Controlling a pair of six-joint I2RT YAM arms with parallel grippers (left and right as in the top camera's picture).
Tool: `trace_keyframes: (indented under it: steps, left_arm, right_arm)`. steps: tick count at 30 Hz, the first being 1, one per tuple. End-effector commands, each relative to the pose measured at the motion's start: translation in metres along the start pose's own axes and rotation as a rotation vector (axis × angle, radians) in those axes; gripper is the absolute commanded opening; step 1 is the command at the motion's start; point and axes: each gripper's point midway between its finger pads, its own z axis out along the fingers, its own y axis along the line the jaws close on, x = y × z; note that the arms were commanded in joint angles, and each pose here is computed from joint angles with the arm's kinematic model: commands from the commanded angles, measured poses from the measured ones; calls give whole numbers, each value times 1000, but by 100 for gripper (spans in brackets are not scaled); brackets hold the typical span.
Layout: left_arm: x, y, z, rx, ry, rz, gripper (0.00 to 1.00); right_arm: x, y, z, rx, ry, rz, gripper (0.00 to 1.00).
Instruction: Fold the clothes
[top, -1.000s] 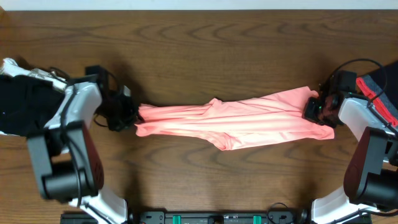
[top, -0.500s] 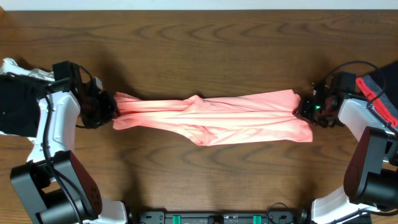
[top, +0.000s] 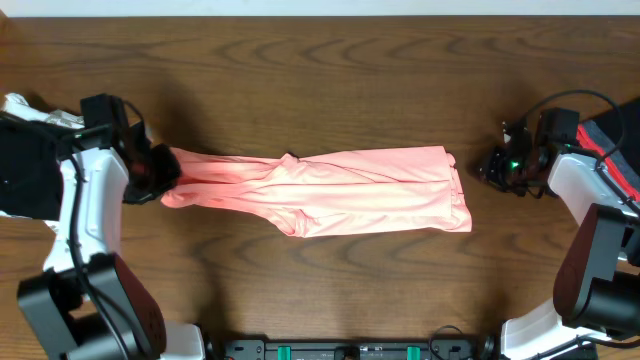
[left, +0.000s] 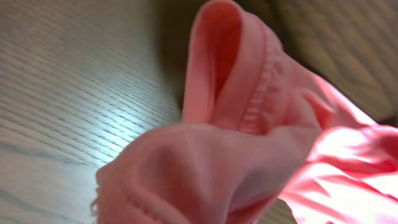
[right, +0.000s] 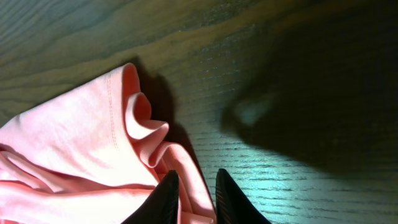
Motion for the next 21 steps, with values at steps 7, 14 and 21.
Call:
trace_keyframes:
  steps: [7, 14, 21]
  left_arm:
    - [19, -83, -21, 20, -74, 172, 6]
    - [50, -151, -18, 91, -88, 288, 6]
    - [74, -200, -19, 151, -131, 338, 6]
  right_arm:
    - [-7, 5, -9, -19, -21, -23, 18]
    - [-8, 2, -9, 0, -26, -22, 18]
    - [-8, 2, -9, -1, -25, -22, 18]
